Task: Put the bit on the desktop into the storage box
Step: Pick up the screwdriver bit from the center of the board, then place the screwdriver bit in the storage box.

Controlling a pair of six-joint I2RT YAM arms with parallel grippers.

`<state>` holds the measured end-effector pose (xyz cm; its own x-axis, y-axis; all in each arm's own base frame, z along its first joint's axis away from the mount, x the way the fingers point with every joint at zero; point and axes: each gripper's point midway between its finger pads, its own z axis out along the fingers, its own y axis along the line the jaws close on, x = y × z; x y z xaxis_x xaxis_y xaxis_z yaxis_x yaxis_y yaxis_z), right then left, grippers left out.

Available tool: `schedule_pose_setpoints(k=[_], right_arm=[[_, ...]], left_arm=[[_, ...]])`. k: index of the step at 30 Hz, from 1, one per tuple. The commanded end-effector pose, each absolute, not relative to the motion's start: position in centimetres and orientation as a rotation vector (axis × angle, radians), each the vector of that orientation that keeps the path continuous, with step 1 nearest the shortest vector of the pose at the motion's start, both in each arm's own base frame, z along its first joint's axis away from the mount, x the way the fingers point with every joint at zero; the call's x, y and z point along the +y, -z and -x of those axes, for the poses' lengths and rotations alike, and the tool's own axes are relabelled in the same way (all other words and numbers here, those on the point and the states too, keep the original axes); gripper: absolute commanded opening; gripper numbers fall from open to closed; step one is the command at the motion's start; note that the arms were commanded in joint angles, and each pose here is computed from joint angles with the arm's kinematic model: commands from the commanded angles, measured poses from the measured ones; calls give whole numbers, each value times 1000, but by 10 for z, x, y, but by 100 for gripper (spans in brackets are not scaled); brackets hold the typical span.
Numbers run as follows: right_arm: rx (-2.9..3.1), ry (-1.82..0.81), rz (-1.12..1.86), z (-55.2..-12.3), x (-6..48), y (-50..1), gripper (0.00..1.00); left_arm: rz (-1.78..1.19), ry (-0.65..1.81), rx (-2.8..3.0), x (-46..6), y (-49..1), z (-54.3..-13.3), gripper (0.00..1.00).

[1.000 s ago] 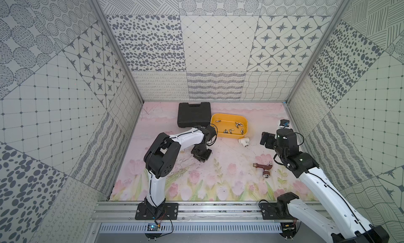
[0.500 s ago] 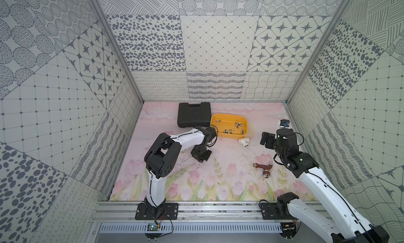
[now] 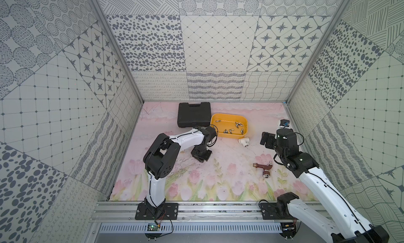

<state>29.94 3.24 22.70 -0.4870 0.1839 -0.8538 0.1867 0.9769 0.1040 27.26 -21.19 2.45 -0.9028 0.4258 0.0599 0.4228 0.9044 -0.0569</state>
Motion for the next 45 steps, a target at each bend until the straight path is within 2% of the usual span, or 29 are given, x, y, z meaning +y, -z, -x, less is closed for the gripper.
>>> schedule_pose_setpoints(k=[1, 11, 21, 34, 45], right_arm=[[2065, 8, -276, -301, 29, -231, 97], [2057, 1, -276, -298, 28, -231, 97], [2032, 8, -281, -294, 25, -238, 97], [2025, 2, -281, -291, 25, -243, 97], [2025, -14, -290, -293, 26, -244, 97]], left_arm=[[697, -153, -3028, -225, -49, -278, 10], [787, -223, -3143, -252, -106, -322, 9], [845, -324, -3204, -279, -139, -366, 9], [826, -472, -3288, -300, -133, -445, 4], [788, -603, -3329, -319, -99, -482, 6]])
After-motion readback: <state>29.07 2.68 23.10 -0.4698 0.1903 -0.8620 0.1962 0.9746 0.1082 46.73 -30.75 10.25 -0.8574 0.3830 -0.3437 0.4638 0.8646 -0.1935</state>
